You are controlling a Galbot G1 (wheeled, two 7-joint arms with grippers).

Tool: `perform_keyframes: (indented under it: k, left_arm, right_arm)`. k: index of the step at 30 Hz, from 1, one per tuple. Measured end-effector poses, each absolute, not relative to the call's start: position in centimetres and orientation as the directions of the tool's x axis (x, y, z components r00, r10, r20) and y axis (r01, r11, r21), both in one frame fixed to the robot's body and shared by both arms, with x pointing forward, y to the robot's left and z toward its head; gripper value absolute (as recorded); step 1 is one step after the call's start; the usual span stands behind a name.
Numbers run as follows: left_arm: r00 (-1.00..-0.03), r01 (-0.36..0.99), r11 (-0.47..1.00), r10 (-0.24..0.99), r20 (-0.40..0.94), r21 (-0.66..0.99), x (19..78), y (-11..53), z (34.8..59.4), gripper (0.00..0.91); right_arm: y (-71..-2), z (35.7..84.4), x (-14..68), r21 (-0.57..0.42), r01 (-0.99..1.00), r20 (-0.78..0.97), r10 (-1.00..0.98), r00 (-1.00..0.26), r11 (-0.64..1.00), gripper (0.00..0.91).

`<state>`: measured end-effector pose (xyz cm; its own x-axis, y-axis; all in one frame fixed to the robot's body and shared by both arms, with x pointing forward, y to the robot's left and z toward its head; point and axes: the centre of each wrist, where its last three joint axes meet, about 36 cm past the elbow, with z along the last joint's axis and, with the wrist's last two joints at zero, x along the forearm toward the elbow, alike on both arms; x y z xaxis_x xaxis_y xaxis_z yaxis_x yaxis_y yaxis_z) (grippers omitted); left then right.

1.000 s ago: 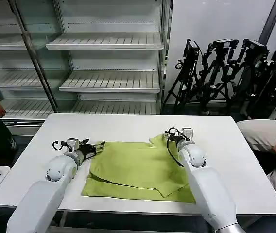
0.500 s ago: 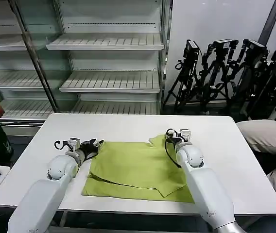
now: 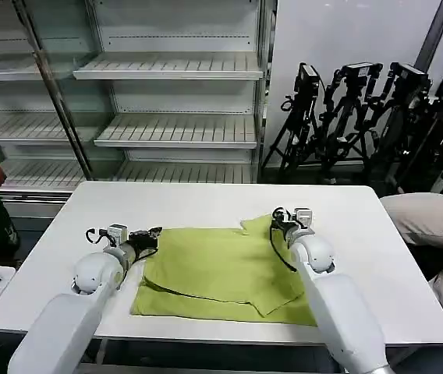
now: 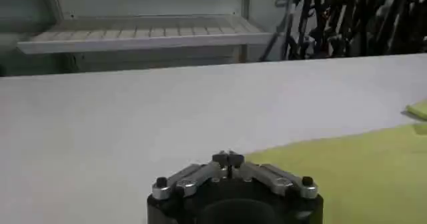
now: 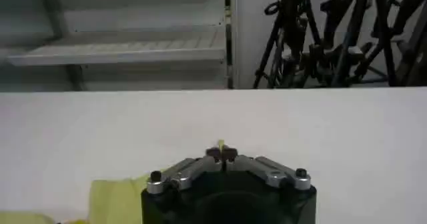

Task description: Fold and organize the clothes.

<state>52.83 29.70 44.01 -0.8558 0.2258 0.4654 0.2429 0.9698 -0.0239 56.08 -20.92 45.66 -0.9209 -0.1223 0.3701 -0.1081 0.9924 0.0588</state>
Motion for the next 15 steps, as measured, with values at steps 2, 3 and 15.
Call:
perform_keyframes:
  k: [2,3,15]
  left_arm:
    - [-0.862,0.245,0.969,0.228,0.453,-0.022,51.8,29.5,44.4,0.03]
    - [-0.864,0.247,0.969,0.231,0.447,-0.024,51.3,29.3,44.6,0.03]
    - [-0.882,0.245,0.969,0.224,0.414,-0.002,45.7,29.2,45.7,0.03]
  right_arm:
    - [-21.3,46.1,54.8,0.055,-0.114,0.354,-0.127,-0.927,0.992,0.0]
    - [-21.5,46.2,53.9,0.052,-0.117,0.347,-0.128,-0.929,0.992,0.0]
    - [-22.0,46.5,45.3,0.033,-0.151,0.314,-0.154,-0.937,0.988,0.0]
